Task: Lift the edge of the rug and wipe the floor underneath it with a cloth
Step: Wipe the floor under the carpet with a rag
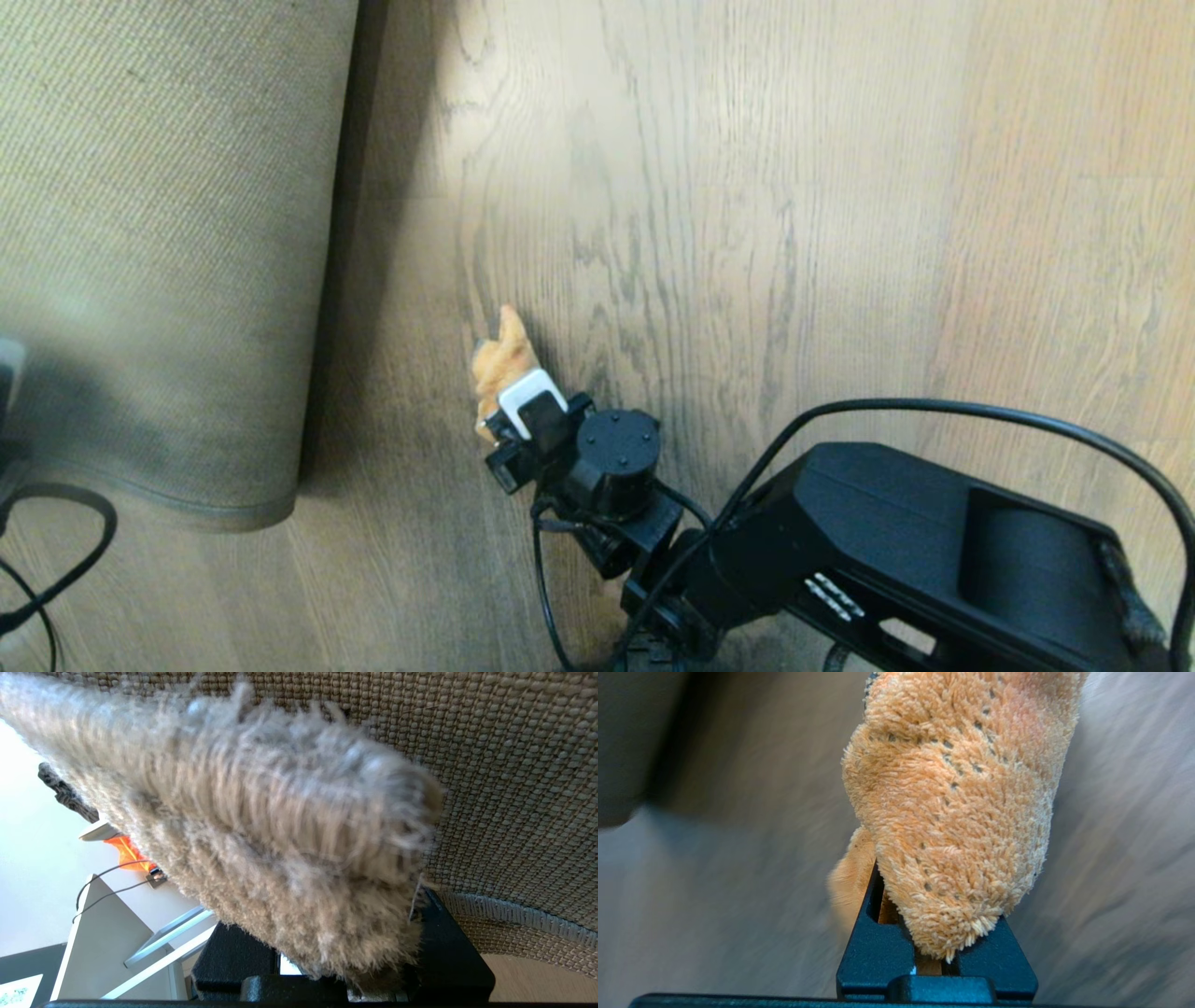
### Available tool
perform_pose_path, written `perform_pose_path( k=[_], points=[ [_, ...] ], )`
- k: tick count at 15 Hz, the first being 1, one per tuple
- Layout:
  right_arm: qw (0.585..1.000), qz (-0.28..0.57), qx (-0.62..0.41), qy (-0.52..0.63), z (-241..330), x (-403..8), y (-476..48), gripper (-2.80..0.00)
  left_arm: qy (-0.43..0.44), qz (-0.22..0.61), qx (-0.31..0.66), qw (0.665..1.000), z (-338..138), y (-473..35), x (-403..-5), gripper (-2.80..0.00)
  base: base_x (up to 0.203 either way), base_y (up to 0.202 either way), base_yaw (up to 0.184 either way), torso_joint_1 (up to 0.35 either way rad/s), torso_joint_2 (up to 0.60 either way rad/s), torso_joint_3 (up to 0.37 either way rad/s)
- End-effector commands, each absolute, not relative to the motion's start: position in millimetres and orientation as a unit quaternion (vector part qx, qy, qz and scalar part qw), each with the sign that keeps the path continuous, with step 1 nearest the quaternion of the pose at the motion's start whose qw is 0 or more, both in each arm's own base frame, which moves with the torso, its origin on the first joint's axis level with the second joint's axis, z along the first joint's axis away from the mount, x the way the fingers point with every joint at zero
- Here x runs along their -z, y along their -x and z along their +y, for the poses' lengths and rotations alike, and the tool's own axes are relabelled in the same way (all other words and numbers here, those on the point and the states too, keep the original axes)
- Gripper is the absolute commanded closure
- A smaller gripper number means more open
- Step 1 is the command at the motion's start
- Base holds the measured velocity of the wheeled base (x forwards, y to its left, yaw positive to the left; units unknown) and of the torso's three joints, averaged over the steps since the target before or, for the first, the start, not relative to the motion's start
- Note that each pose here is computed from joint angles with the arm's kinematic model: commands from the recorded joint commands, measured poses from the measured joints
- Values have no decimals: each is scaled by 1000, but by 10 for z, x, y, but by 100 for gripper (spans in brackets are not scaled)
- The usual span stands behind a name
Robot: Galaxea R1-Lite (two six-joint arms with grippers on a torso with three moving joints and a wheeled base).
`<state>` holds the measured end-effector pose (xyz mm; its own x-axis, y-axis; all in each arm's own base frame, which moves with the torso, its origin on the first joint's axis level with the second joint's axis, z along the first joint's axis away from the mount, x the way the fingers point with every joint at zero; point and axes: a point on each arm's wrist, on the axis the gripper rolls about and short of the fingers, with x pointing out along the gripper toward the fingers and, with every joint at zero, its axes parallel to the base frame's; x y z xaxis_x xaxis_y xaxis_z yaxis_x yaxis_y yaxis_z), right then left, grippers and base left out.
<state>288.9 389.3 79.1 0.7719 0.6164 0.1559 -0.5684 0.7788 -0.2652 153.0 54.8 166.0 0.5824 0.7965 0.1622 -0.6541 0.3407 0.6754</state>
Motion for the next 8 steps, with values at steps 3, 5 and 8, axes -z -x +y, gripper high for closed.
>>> perform_pose_path(
  k=[3, 5, 8],
  points=[
    [944, -148, -281, 85, 3775, -1091, -3160, 0, -358, 81, -456, 811, 548, -1529, -1700, 0, 0, 0, 0, 0, 0, 0],
    [947, -156, -269, 81, 3706, -1206, -3237, 0, -358, 81, -456, 811, 548, -1529, -1700, 0, 0, 0, 0, 0, 0, 0],
    [952, -167, -245, 76, 3539, -1389, -3374, 0, -358, 81, -456, 811, 548, -1529, -1700, 0, 0, 0, 0, 0, 0, 0]
  ],
)
